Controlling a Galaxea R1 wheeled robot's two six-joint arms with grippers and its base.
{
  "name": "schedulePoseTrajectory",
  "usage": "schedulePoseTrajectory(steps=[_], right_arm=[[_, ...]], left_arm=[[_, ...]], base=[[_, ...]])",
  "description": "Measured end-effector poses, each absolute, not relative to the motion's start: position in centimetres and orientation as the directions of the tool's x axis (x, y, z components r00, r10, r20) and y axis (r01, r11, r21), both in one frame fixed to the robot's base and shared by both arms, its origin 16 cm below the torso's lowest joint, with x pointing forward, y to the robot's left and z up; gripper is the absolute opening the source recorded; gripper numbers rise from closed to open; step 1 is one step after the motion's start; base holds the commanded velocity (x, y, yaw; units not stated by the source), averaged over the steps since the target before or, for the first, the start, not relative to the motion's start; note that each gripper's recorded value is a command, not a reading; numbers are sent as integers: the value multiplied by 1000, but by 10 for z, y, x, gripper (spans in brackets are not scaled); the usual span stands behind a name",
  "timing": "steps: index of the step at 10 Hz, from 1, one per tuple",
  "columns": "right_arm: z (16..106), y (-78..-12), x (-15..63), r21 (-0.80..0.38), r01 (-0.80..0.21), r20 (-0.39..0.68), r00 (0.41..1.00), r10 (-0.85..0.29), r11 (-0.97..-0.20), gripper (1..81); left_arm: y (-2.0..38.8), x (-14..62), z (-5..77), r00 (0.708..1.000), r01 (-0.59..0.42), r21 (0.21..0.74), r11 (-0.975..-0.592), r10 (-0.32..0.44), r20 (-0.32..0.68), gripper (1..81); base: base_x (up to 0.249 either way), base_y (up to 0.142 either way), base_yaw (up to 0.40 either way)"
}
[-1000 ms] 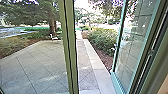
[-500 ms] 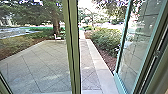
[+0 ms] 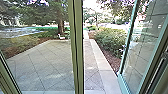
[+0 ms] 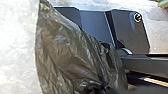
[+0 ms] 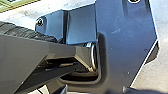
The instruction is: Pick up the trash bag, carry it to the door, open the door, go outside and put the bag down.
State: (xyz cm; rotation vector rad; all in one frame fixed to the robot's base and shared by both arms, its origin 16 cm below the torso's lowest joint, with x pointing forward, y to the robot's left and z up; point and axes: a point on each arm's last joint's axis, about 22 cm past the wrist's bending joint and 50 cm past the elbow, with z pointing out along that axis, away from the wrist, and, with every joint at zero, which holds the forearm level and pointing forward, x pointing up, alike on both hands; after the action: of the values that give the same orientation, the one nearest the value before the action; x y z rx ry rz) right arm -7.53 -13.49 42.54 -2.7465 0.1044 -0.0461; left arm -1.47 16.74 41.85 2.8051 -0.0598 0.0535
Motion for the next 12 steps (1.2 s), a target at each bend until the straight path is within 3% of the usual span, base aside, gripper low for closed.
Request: schedulePoseTrajectory(steps=[4, 10, 12], right_arm=[[425, -135, -76, -384, -67, 17, 997, -79, -921, 811], [426, -132, -79, -386, -80, 10, 996, -91, -919, 811], [423, -150, -78, -363, -70, 17, 996, -82, -929, 811]], left_arm=[[167, -15, 418, 998, -48, 328, -943, -35, 43, 10], [182, -14, 417, 998, -55, 306, -950, -43, 47, 10], [149, -10, 421, 997, -58, 350, -935, -39, 59, 10]], base=[[0, -16, 0], [0, -109, 0], [0, -117, 0]])
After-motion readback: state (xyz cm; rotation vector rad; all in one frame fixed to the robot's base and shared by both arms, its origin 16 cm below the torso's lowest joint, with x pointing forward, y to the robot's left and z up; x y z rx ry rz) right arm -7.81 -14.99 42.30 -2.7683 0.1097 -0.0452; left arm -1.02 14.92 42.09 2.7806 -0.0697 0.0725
